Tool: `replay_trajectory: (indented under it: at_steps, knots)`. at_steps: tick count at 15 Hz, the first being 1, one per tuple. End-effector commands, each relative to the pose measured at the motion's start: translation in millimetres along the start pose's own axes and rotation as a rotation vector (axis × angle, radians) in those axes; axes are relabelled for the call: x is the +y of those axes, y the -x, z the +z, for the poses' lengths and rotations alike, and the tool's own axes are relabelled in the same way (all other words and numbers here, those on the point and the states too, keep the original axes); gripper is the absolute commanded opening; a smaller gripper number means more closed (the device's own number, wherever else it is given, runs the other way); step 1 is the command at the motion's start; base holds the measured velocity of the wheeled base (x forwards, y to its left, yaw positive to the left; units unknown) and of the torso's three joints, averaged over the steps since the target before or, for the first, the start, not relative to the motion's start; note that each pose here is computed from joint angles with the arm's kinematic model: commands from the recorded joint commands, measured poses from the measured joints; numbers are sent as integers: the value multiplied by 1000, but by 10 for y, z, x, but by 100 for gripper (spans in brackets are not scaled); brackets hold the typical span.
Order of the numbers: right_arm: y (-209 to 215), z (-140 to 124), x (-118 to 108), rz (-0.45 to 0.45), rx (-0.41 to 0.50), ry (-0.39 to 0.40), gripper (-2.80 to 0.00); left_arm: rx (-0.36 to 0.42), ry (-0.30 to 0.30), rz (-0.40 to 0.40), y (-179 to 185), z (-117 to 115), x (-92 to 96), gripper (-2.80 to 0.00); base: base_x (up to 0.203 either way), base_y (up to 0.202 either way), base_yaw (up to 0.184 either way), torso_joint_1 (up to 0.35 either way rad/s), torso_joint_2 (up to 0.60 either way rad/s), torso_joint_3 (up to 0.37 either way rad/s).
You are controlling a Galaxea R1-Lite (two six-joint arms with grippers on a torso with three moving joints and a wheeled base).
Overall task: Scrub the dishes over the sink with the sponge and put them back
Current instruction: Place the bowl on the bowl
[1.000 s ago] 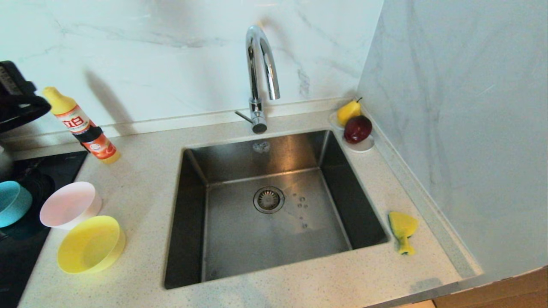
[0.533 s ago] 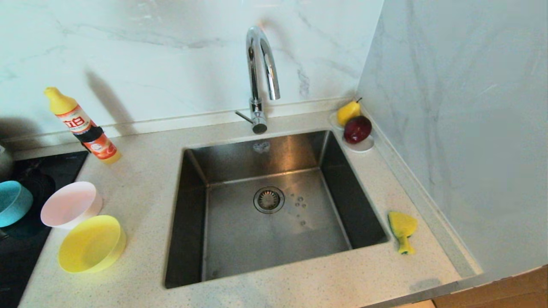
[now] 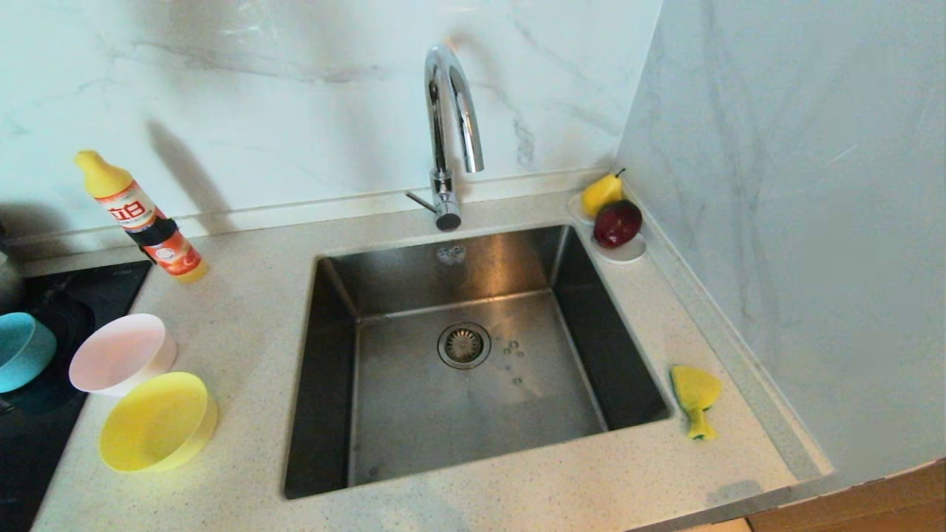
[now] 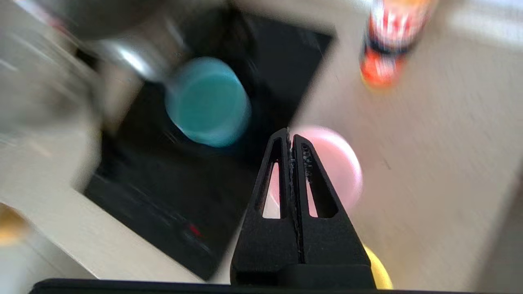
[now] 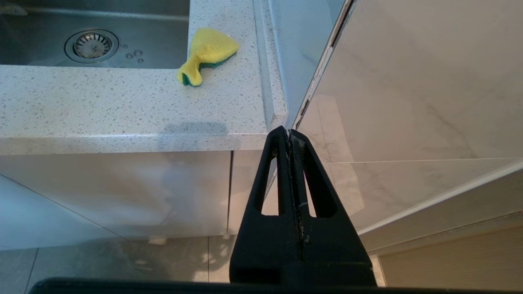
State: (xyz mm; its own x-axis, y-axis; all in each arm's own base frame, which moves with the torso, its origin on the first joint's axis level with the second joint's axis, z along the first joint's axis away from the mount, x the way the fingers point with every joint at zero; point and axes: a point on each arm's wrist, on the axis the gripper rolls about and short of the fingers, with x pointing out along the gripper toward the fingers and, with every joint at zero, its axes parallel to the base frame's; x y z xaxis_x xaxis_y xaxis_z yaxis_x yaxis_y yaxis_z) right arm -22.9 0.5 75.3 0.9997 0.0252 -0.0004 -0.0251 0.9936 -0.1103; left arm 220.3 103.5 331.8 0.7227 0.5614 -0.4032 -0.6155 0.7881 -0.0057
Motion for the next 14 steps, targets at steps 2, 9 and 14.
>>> replay_trajectory:
  at_steps: [2,9,14]
  knots:
    - [0,0,0,1,-1,1,-280,224,133,-116,-455,-57,314,-280,0,0,0,0,0,0]
    - [0,0,0,1,-1,1,-280,503,317,-128,-957,-466,653,0,0,0,0,0,0,0]
    - [0,0,0,1,-1,1,-280,598,339,-110,-1264,-750,700,0,0,0,0,0,0,0]
